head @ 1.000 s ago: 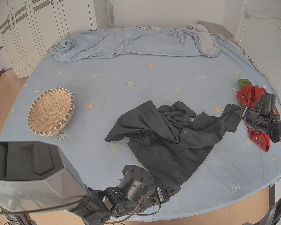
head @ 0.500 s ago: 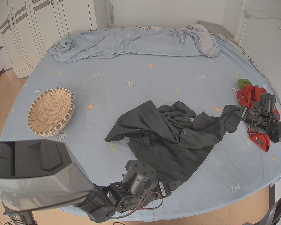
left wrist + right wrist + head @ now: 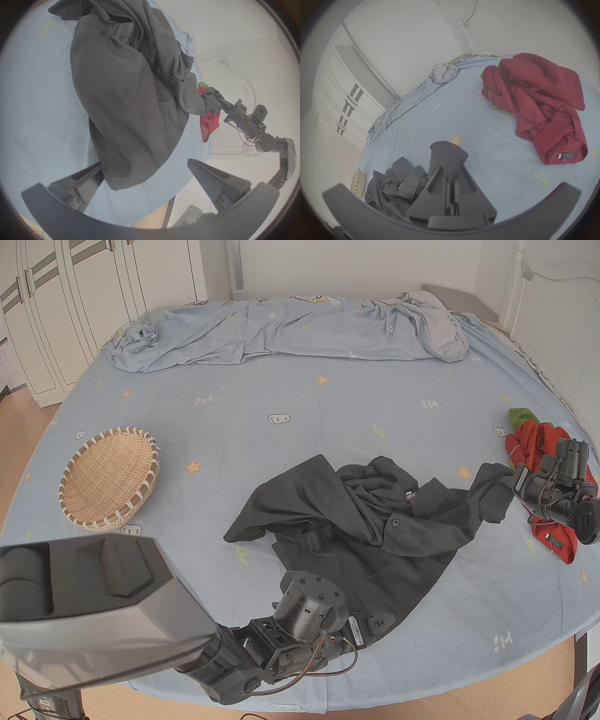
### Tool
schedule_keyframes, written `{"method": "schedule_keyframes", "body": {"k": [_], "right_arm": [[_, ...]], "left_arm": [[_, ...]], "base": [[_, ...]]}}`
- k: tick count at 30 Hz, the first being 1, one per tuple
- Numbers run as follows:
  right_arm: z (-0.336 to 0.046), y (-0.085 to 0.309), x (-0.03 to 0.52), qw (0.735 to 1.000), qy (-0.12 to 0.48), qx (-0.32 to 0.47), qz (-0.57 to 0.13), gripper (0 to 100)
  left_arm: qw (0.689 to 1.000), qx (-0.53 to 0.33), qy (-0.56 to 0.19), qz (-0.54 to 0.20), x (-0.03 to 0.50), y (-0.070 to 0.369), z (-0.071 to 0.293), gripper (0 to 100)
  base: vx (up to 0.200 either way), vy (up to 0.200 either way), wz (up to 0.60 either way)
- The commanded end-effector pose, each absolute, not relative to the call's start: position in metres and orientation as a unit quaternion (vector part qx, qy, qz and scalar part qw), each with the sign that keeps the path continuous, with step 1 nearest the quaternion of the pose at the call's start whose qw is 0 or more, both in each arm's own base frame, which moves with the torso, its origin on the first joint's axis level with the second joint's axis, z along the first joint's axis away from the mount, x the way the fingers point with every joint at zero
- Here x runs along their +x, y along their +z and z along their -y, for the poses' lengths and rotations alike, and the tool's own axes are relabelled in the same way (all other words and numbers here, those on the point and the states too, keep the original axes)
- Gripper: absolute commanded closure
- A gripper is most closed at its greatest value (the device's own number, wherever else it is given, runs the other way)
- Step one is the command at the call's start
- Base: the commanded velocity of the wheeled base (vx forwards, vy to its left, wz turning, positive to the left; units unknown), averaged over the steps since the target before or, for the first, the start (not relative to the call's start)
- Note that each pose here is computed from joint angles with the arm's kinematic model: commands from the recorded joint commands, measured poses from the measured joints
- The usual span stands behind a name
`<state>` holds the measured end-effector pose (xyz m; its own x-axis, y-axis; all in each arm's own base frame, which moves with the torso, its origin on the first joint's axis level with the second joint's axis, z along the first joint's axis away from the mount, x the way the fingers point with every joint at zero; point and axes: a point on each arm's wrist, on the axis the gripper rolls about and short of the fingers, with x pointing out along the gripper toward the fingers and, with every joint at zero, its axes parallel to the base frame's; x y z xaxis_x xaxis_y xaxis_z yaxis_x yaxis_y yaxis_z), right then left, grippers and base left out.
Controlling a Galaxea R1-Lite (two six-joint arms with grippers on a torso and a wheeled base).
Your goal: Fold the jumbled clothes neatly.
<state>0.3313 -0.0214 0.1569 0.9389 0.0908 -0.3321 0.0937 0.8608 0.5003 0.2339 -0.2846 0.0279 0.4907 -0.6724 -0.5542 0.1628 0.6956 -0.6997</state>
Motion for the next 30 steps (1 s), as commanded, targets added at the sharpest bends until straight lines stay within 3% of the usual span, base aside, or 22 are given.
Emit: {"method": "schedule_keyframes", "body": {"k": [1, 6, 7, 25, 30], "right_arm": [[0.021, 0.157, 0.332, 0.948, 0.000, 0.264, -0.175, 100], [0.021, 0.155, 0.332, 0.948, 0.000, 0.264, -0.177, 100], [0.021, 0.155, 0.332, 0.948, 0.000, 0.264, -0.177, 100], [0.021, 0.154, 0.332, 0.948, 0.000, 0.264, -0.179, 100], [0.019, 0.158, 0.331, 0.947, 0.008, 0.267, -0.177, 100]], "left_arm": [[0.812, -0.291, -0.254, -0.438, 0.235, 0.026, 0.285, 0], [0.812, -0.292, -0.258, -0.435, 0.235, 0.027, 0.288, 0], [0.811, -0.291, -0.259, -0.436, 0.234, 0.026, 0.289, 100], [0.817, -0.274, -0.258, -0.436, 0.231, 0.026, 0.281, 100], [0.823, -0.286, -0.264, -0.414, 0.229, 0.052, 0.263, 100]], "base": [[0.000, 0.000, 0.00], [0.000, 0.000, 0.00], [0.000, 0.000, 0.00], [0.000, 0.000, 0.00], [0.000, 0.000, 0.00]]}}
